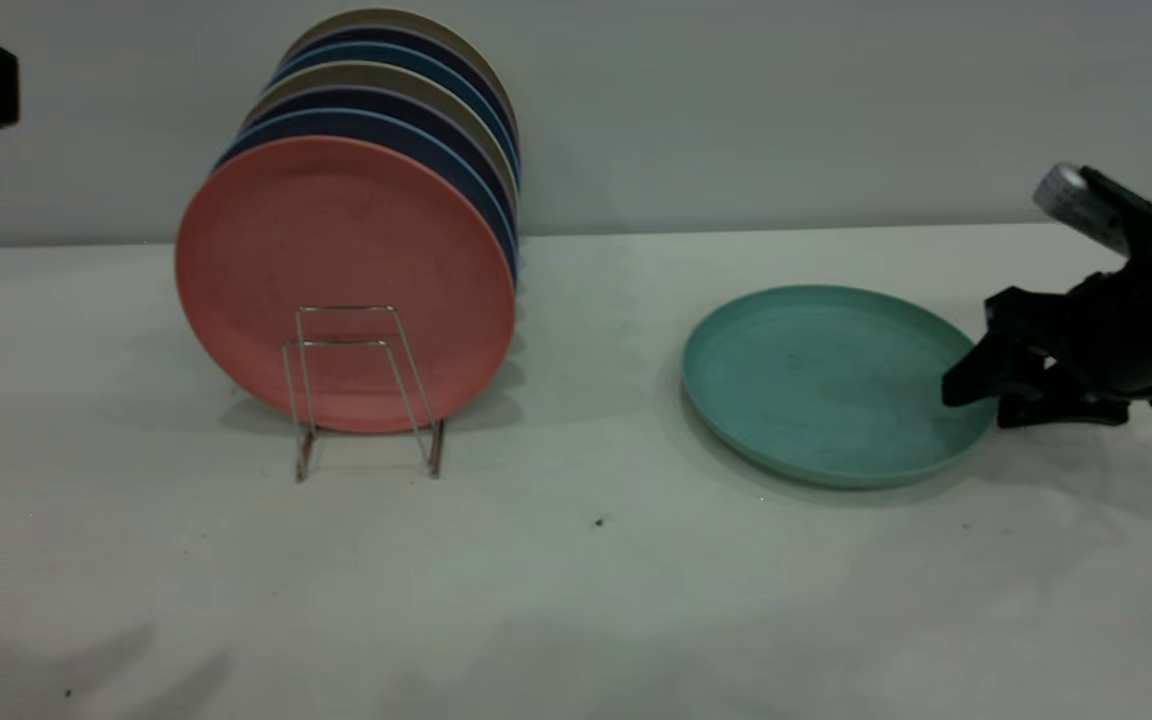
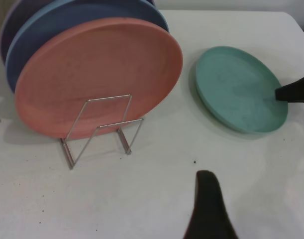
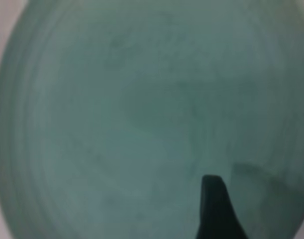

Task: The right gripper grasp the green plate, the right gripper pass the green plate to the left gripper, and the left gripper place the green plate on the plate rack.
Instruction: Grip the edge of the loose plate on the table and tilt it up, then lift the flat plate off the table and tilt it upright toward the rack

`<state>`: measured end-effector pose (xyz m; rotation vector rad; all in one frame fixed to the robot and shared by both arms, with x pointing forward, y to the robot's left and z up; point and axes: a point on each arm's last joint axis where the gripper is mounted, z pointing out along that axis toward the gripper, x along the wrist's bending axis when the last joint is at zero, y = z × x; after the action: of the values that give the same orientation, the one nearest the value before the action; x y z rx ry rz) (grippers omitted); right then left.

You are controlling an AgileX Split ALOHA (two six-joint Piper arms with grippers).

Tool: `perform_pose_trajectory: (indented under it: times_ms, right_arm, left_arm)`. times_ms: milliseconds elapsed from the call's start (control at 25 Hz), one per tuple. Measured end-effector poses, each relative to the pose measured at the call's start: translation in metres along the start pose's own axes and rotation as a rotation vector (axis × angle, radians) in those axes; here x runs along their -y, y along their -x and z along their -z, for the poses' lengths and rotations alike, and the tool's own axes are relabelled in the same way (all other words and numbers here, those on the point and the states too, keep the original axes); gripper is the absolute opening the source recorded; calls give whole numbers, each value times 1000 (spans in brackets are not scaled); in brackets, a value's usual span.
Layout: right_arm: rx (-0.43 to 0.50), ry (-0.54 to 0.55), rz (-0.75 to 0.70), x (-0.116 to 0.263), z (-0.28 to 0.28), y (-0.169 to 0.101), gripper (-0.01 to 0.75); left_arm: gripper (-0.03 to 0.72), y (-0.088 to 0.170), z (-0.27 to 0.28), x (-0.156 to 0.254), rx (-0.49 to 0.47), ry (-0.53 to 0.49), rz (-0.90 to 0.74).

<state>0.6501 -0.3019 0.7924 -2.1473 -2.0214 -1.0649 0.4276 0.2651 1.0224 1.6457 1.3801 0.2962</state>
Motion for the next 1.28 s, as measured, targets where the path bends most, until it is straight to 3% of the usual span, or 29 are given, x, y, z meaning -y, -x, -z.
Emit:
perform_pose_trajectory:
  times_ms: [80,200,360,440,640,840,1080,1280]
  right_arm:
    - [-7,2,-17,-2,-5,2,457]
    - [-13,7,-42,-3,-8,3,355]
    - [-6,1,-56,-2,-11,5,92]
    - [-2,-1,-59,-1,-11,6,32]
    - [11,-40,66,-6,0,0,14]
    - [13,-88,249,-21,30,-26,13]
    - [-113,-135,385,-20,36,-88,13]
    - [-231,-162,449,-7,28,-147,13]
  left_arm:
    - [539,0,0,0,0,0,0]
    - [539,0,0,0,0,0,0]
    - [539,0,0,0,0,0,0]
    - [539,0,0,0,0,-1,1]
    - [522,-1,-5,1,27,-13,44]
    - [512,-10,-31,11,107,-132,138]
    - [512,-28,-66,28,156,-240,247]
    - [512,-39,-85,36,171,-241,308]
